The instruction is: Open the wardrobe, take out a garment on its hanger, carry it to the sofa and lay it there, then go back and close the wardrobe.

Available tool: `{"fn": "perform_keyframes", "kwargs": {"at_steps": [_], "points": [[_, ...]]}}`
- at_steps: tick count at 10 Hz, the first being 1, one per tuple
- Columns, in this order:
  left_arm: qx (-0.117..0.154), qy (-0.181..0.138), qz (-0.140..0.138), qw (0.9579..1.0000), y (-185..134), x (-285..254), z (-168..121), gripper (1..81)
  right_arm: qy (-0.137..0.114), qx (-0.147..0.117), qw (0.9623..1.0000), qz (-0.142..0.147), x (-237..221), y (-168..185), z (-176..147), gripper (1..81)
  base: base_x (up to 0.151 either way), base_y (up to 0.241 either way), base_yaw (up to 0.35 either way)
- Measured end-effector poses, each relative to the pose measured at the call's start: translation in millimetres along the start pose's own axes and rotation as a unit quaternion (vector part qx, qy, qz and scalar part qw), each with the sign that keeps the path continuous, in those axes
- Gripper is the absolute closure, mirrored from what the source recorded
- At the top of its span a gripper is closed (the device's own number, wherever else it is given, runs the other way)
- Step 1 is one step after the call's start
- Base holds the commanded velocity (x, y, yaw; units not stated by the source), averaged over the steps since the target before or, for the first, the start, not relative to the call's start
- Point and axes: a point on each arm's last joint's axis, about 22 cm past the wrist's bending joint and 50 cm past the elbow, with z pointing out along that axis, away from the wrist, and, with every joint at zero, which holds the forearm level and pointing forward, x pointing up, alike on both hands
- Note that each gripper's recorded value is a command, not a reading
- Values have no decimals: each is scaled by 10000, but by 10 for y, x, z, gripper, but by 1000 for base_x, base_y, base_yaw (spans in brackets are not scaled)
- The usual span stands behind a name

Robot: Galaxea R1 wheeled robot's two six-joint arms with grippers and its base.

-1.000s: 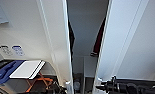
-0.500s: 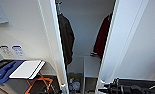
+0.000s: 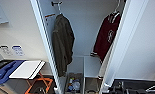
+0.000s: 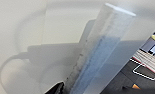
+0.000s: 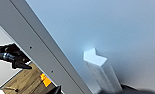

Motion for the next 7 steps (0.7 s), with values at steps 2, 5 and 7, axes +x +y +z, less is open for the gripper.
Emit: {"fn": "perform_keyframes", "kwargs": {"at_steps": [2,5,7], "points": [[-17,211,-35,9998,40,32,-45,10,5,-51,10000,-20,-89,-10,-129,10,0,0,0],[-358,-33,-269,9990,498,-209,-192,10,51,-175,9998,0,-234,0,-353,10,0,0,0],[-952,-132,-517,9940,1147,-435,-103,10,73,-362,9993,13,-369,50,-584,10,0,0,0]]}}
